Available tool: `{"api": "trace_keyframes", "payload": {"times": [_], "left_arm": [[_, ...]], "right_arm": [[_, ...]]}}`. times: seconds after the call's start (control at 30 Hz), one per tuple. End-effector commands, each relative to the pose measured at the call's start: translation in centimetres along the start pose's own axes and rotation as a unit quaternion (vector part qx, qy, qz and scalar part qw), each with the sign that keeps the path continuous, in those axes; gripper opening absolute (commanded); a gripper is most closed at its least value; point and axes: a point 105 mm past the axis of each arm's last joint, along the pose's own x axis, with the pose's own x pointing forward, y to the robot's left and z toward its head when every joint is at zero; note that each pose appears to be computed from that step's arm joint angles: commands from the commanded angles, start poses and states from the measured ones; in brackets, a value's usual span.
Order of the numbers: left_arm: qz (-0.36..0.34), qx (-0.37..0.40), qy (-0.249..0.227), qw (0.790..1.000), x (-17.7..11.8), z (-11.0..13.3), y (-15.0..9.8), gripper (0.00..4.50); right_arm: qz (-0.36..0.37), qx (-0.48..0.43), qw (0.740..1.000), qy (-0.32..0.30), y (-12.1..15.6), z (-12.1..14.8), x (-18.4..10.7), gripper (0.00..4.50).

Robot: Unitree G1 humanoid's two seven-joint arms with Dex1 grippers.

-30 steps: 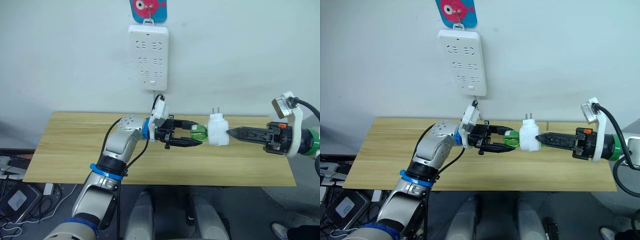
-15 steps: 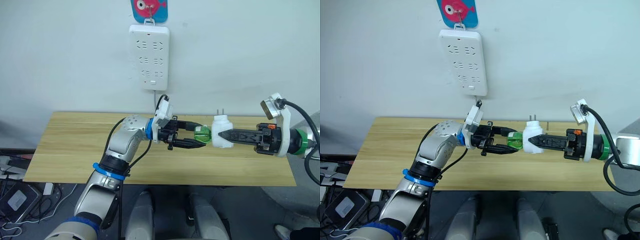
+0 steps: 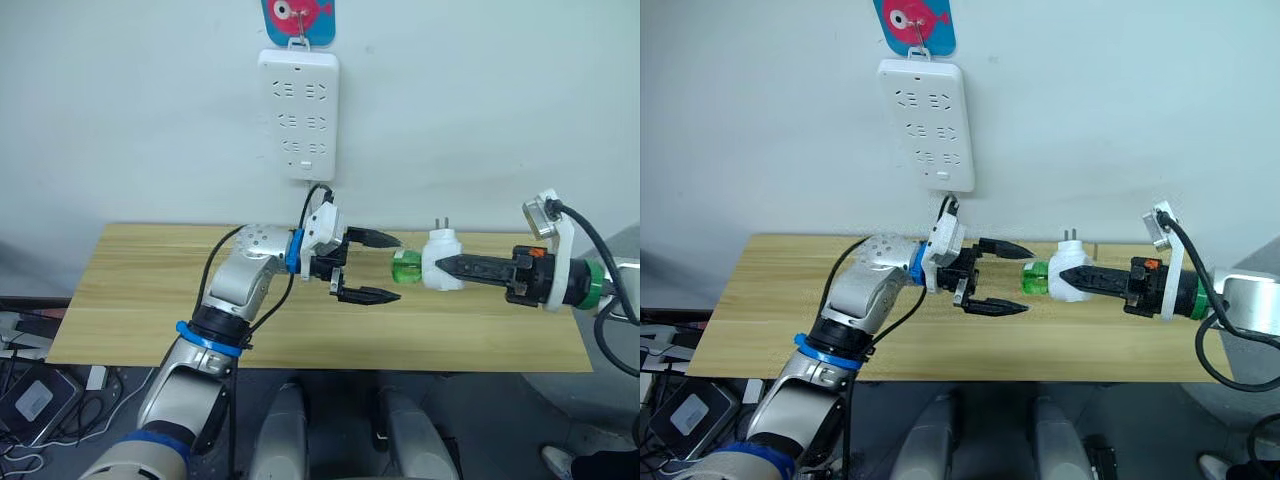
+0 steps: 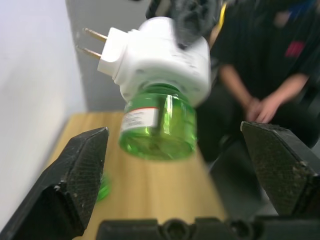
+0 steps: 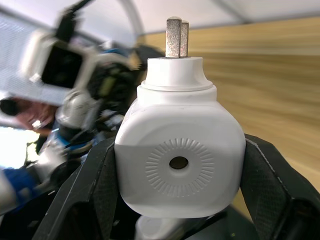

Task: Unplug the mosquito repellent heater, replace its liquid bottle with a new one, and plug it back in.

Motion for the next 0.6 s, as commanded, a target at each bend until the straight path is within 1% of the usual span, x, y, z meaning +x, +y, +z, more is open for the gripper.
{"api": "trace_keyframes", "payload": {"times": [0.03,0.13,0.23,0.3,0.43,0.5,0.6], "left_arm": [[0.057,0.095,0.043,0.993,0.7,0.2,1.4,4.5],[0.072,0.148,0.079,0.983,1.4,-0.6,1.2,4.5],[0.087,0.192,0.099,0.973,2.4,-0.9,0.7,4.5],[0.091,0.199,0.1,0.971,2.8,-0.9,0.4,4.5],[0.111,0.219,0.126,0.961,3.6,-1.1,0.6,4.5],[0.115,0.219,0.129,0.96,4.0,-1.2,0.5,4.5],[0.123,0.233,0.144,0.954,4.6,-1.5,0.5,4.5]], "right_arm": [[-0.046,-0.028,0.998,-0.023,-0.1,0.6,0.2,2.96],[-0.085,-0.027,0.996,-0.03,-0.6,0.4,0.7,2.96],[-0.114,-0.022,0.992,-0.038,-0.6,0.4,1.2,2.96],[-0.124,-0.021,0.991,-0.043,-0.6,0.4,1.4,2.96],[-0.135,-0.024,0.989,-0.053,-0.3,0.5,1.9,2.96],[-0.135,-0.025,0.989,-0.057,-0.1,0.5,2.1,2.96],[-0.131,-0.027,0.989,-0.059,0.3,0.4,2.4,2.96]]}}
